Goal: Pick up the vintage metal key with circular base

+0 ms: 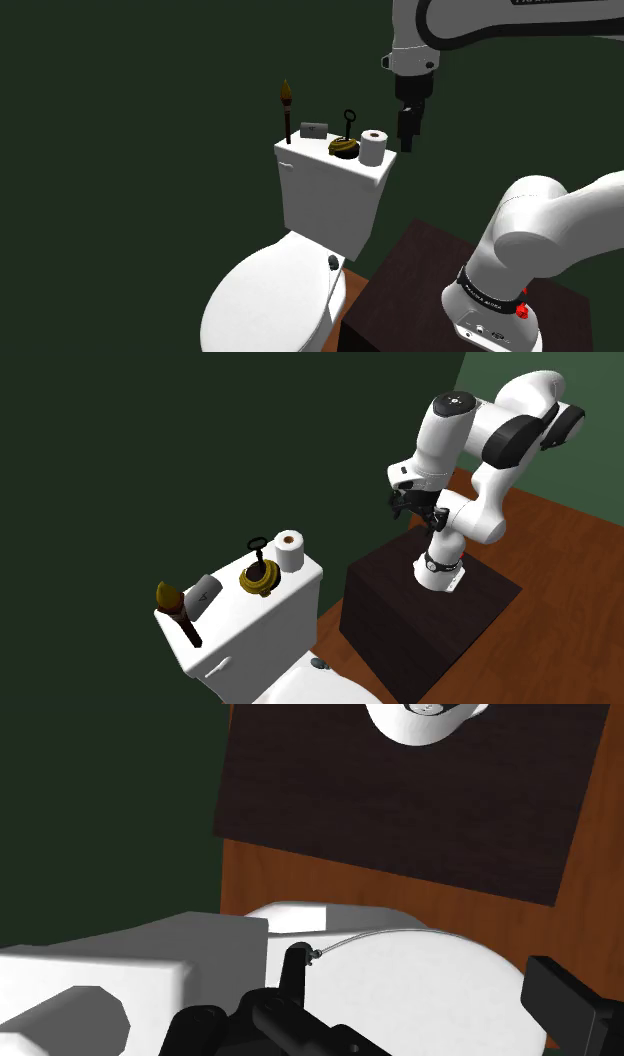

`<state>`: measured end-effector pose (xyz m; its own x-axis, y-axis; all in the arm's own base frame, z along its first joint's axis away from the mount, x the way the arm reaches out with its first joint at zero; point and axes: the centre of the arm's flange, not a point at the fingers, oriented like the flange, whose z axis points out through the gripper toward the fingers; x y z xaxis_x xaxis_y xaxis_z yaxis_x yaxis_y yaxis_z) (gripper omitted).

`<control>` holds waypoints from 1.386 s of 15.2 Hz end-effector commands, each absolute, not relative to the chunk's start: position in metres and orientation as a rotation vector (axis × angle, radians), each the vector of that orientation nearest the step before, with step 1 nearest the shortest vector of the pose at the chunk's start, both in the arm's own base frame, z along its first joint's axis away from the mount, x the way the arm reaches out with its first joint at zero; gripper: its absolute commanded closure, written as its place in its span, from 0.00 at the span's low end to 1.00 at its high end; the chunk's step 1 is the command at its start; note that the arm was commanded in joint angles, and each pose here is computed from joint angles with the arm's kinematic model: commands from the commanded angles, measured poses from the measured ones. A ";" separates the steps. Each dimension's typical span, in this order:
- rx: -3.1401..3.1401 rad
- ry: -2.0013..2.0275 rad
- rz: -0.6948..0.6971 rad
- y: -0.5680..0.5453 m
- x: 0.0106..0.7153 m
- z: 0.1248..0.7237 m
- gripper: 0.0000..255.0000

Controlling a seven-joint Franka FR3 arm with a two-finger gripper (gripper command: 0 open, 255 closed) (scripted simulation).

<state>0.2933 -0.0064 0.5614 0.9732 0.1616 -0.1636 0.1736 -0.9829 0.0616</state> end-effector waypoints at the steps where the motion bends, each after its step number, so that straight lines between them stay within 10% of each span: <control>1: 3.045 0.259 -0.243 -0.006 0.293 0.561 0.00; 21: 3.117 -0.087 -0.215 -0.171 0.503 0.527 0.00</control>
<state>0.4930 -0.1610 0.5271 0.9895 -0.0448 -0.1377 -0.0423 -0.9989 0.0213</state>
